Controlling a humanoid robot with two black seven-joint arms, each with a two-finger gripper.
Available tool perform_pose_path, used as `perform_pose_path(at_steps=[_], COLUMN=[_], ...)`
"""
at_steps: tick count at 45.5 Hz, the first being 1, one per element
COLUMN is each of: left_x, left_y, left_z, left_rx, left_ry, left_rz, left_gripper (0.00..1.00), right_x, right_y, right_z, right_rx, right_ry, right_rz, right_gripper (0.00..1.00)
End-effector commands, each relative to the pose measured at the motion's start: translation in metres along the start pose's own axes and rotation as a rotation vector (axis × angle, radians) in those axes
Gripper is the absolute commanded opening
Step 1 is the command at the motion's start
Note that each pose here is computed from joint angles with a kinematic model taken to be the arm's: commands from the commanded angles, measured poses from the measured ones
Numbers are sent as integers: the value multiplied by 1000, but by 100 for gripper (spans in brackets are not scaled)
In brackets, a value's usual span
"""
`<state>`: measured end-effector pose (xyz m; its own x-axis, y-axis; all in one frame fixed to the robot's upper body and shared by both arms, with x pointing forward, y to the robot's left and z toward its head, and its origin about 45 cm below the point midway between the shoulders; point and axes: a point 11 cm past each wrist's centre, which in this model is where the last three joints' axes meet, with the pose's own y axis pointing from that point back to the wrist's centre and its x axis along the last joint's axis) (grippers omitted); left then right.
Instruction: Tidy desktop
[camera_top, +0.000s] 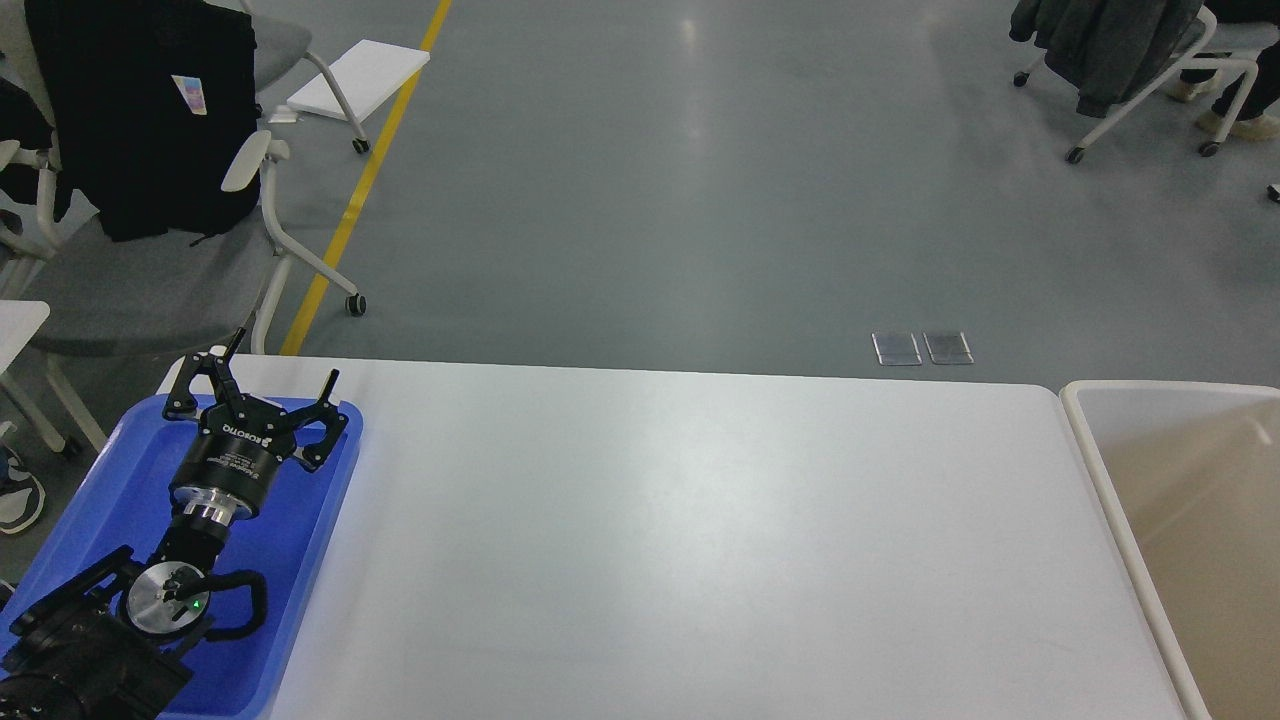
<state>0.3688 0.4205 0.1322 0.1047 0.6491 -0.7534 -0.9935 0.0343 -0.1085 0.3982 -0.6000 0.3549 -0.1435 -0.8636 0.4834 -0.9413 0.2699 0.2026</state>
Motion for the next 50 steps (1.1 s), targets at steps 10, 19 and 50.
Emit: perform_pose_path(at_steps=[10,19,50], left_x=[1,1,1], left_y=[1,1,1], left_z=[0,1,1], left_rx=[0,-1,-1], left_ry=[-1,-1,-1], left_rz=[2,2,2], left_gripper=[99,99,99], right_x=[7,-20,-225], right_y=[-9,-15,-4], right_z=[-71,-70,63], right_rx=[314,419,355], right_ry=[-428,-527,-931], right_rz=[86,60,-166], right_gripper=[100,100,100])
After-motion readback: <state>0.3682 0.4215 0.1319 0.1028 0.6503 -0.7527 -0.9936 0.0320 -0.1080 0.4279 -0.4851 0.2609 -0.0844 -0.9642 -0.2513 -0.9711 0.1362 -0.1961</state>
